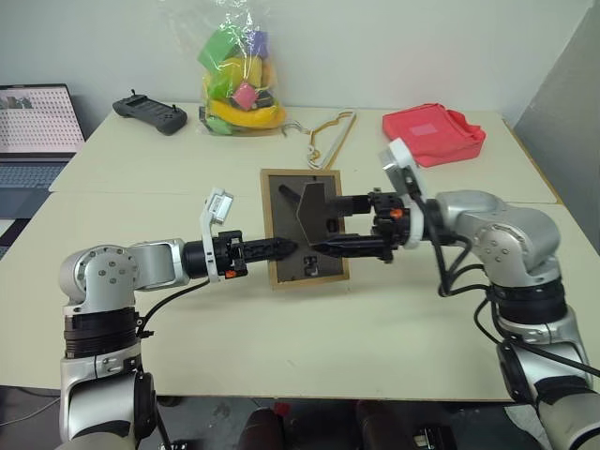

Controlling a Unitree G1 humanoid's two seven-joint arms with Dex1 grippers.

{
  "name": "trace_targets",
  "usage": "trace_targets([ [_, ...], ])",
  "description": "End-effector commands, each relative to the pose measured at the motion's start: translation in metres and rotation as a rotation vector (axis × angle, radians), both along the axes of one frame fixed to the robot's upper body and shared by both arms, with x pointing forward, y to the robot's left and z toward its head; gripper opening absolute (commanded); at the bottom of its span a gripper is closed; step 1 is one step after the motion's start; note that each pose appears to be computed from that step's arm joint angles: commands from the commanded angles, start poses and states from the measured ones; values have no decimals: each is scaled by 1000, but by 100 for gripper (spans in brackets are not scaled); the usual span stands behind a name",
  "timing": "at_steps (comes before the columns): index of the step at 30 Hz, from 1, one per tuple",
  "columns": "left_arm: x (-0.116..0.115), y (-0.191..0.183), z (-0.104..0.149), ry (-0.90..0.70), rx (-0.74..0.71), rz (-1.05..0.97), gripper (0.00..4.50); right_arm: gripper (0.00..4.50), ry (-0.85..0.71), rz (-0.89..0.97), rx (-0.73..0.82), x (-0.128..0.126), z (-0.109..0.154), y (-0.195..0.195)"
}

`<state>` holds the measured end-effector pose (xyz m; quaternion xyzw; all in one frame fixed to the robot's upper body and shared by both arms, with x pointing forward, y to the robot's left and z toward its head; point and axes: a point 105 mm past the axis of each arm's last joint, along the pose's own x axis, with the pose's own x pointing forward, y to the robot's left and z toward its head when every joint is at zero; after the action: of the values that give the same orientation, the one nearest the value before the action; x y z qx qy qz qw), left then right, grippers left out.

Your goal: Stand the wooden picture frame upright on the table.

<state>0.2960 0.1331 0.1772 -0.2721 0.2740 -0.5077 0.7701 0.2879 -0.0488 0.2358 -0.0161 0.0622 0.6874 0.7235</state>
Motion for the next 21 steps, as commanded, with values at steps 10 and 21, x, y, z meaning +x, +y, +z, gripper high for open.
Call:
trace_targets([
  [10,-32,-4,7,164,-216,-116,128,443,-1214,-333,-349,51,-8,-80],
  [21,-40,-24,9,207,-265,-128,128,443,-1797,-174,-40,32,-3,-35],
])
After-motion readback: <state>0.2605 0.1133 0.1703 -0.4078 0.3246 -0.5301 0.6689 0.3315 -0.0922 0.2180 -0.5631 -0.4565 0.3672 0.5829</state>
